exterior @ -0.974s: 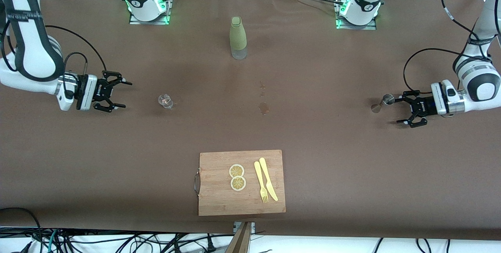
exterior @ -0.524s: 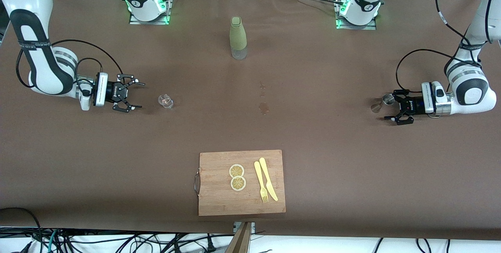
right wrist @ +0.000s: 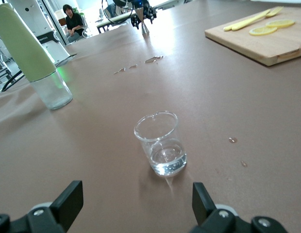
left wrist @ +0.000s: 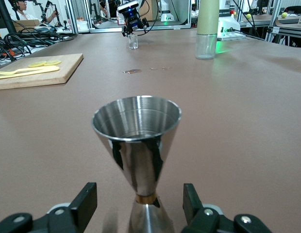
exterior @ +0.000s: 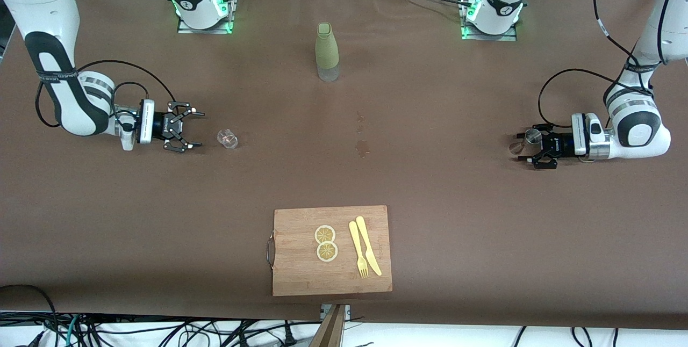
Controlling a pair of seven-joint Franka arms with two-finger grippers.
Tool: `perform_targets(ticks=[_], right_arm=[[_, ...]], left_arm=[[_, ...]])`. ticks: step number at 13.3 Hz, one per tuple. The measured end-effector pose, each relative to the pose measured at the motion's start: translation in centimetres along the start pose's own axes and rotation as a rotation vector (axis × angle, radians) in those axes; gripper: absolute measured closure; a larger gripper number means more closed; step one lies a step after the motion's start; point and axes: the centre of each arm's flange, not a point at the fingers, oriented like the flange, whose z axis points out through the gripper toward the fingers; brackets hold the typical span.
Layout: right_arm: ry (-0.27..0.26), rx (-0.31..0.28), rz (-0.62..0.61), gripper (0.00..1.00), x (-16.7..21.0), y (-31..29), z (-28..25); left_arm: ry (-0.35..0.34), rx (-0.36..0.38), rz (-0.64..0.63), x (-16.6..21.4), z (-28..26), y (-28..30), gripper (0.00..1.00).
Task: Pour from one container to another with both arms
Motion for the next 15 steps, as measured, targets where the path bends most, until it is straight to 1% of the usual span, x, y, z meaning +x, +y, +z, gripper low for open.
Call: perform_targets(ticks=[3,5,7,8,9,10,11,12,13,14,15], right_arm=[[0.04,-0.025,-0.088,0.0,-0.3,0.6,1.3],[0.058,-0.039,-0.14,0.0,0.0,1.7,2.3],[0.07,-0.046,-0.174,0.0,0.9,2.9,2.9],[0.075,-0.05,-0.184,0.0,1.4,3.4,3.1],[0.08,-0.053,-0.189,0.0,1.6,3.6,3.3],[0.089,-0.058,-0.197,0.0,1.7,3.7,3.7],[0.095,-0.059,-0.204,0.0,1.6,3.8,4.2],[0.101,-0.058,-0.209,0.0,1.3,3.7,4.8],[0.106,-0.057,-0.215,0.0,0.9,3.7,5.3],[0.109,-0.053,-0.214,0.0,0.5,3.6,5.9],[0.109,-0.048,-0.214,0.0,0.3,3.6,6.3]], left_arm=[[0.019,-0.003,-0.013,-0.2,-0.7,0.7,0.22],[0.025,-0.004,-0.013,-0.2,-0.9,1.0,0.23],[0.027,-0.005,-0.011,-0.2,-0.8,0.9,0.35],[0.028,-0.005,-0.011,-0.2,-0.8,0.9,0.37],[0.028,-0.006,-0.01,-0.2,-0.8,0.9,0.42],[0.028,-0.006,-0.01,-0.2,-0.8,0.9,0.42],[0.028,-0.006,-0.01,-0.2,-0.8,0.9,0.5],[0.028,-0.006,-0.01,-0.2,-0.8,0.9,0.5],[0.028,-0.006,-0.009,-0.2,-0.8,0.9,0.59],[0.032,-0.007,-0.008,-0.1,-0.8,0.9,0.73],[0.034,-0.007,-0.007,-0.1,-0.8,0.9,0.75]])
